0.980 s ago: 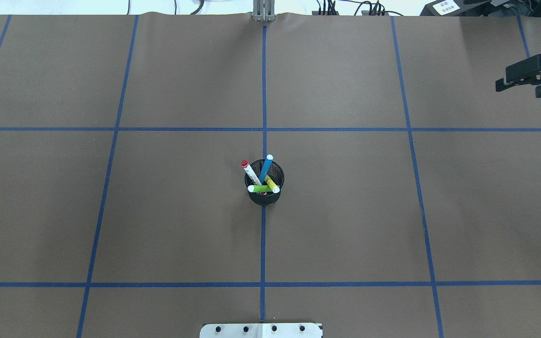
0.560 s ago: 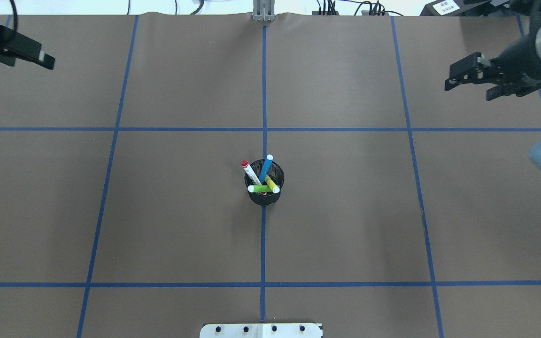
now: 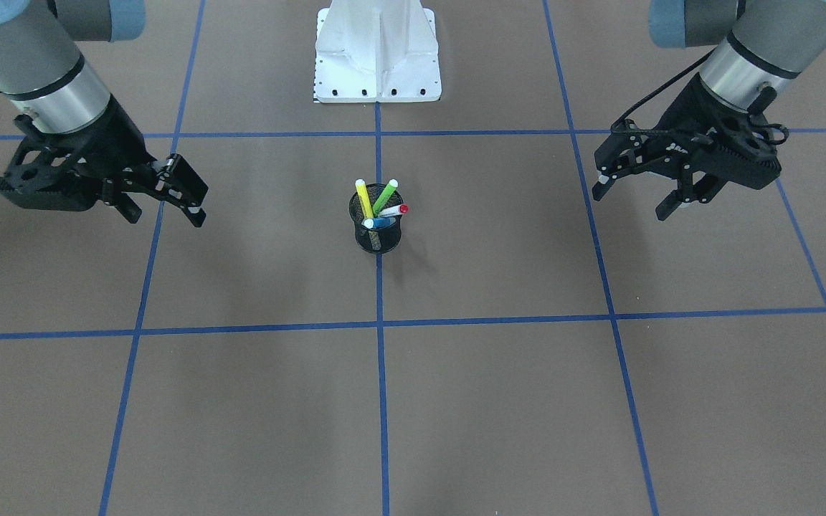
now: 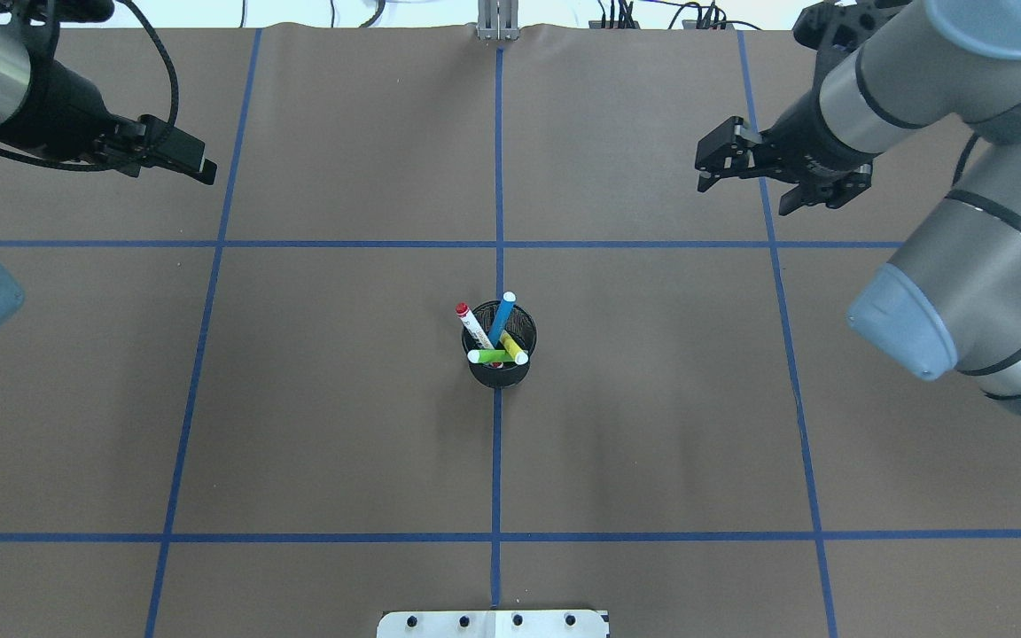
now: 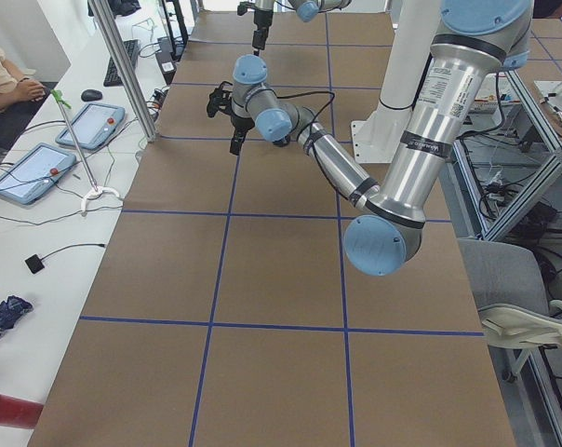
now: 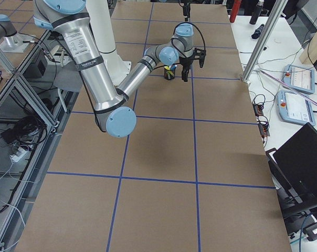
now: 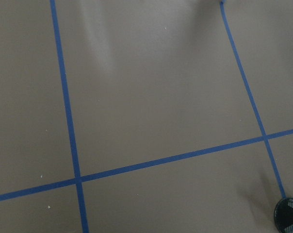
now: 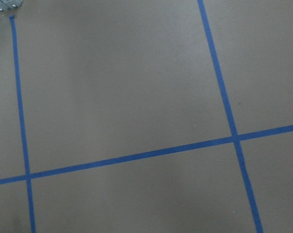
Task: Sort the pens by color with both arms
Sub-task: 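Move the right gripper toward the pen cup while the left arm advances, then lower the right gripper over the cup and grasp the blue marker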
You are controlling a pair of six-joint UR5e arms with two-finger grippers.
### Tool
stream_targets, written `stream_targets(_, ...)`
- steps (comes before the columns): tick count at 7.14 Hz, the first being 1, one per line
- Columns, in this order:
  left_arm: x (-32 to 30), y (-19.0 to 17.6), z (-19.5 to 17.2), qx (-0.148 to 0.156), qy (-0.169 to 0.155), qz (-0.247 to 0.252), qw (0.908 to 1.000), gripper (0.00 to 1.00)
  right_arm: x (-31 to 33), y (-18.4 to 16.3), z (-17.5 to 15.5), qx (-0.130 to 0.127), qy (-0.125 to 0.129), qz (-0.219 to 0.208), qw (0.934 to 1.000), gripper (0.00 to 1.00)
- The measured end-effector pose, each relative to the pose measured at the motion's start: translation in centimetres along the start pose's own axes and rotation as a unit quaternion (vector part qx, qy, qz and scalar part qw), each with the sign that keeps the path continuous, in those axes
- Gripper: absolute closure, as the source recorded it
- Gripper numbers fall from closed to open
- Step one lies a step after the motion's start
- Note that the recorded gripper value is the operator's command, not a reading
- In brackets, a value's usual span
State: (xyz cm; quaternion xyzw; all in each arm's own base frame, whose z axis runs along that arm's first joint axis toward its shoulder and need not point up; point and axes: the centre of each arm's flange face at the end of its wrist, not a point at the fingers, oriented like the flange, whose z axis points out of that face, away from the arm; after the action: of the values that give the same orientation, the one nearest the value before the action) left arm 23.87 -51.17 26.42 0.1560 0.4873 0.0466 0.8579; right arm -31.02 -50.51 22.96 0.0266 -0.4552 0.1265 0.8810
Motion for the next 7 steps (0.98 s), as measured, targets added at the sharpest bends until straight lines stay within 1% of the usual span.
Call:
stream_targets(2,0.1,0.3,0.2,-0.002,0.0,0.005,1.0,0.0,-6.0,1.5,2.5,-0.037,-0.001,-0.012,0.9993,0.0)
stream_targets(3,0.0,0.4,0.3,-0.001,0.001,0.008,1.0,0.0,-8.8,2.3,3.7,-0.051,0.0,-0.019,0.9985,0.0)
stream_targets(5,-0.4,0.5,0.3,-0.001,0.002,0.023,0.9997,0.0,-12.7,4.0,5.4,-0.054,0.007,-0.02,0.9983,0.02)
stream_targets(6,-0.4,0.6,0.4,-0.002,0.002,0.026,0.9996,0.0,-14.7,4.6,6.3,-0.052,0.011,-0.014,0.9985,0.04)
stream_targets(7,-0.5,0.6,0.4,-0.002,0.003,0.027,0.9996,0.0,-17.1,5.5,7.4,-0.039,0.019,-0.005,0.999,0.12)
